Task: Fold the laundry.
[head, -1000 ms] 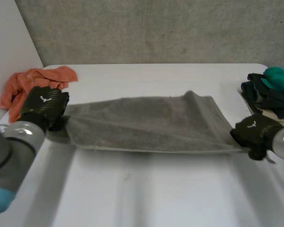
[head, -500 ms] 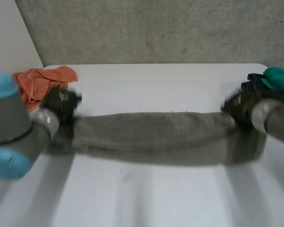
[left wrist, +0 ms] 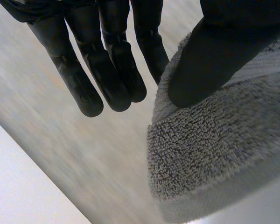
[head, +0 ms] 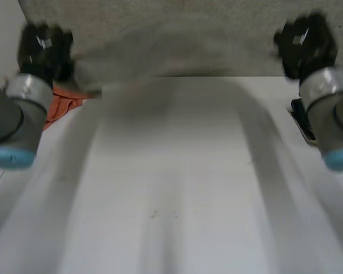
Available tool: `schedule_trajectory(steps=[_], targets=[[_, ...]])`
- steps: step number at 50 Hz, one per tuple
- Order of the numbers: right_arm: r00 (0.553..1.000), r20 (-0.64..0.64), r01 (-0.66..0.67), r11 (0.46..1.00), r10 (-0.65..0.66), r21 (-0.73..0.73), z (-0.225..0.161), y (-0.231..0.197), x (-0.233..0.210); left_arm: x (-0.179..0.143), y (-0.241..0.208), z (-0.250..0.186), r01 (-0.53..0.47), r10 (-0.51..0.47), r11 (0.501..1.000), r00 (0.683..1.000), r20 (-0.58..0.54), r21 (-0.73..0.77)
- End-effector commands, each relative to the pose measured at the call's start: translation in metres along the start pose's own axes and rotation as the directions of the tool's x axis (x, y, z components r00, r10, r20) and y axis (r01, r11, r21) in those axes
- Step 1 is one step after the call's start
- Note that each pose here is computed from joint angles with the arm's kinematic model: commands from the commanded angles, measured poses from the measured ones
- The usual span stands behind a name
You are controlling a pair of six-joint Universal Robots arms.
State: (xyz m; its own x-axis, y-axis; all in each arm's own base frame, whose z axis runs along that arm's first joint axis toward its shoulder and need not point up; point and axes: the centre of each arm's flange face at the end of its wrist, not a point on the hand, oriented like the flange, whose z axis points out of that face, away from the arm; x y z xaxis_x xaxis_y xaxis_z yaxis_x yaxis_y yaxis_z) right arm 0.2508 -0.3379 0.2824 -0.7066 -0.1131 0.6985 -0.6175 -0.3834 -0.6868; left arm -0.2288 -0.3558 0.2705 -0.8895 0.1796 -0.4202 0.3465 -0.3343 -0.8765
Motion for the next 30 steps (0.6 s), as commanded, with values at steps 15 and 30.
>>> schedule_trajectory(steps=[15,30], targets=[[0.939,0.285,-0.081,0.930,0.192,-0.359,-0.062,0.086,-0.081,0.052,0.109,-0.061,-0.225,0.137,0.920,0.951,-0.276,-0.320],[0.948,0.255,-0.086,0.922,0.192,-0.377,-0.059,0.097,-0.073,0.027,0.060,-0.112,-0.172,0.104,0.916,0.974,-0.199,-0.362]])
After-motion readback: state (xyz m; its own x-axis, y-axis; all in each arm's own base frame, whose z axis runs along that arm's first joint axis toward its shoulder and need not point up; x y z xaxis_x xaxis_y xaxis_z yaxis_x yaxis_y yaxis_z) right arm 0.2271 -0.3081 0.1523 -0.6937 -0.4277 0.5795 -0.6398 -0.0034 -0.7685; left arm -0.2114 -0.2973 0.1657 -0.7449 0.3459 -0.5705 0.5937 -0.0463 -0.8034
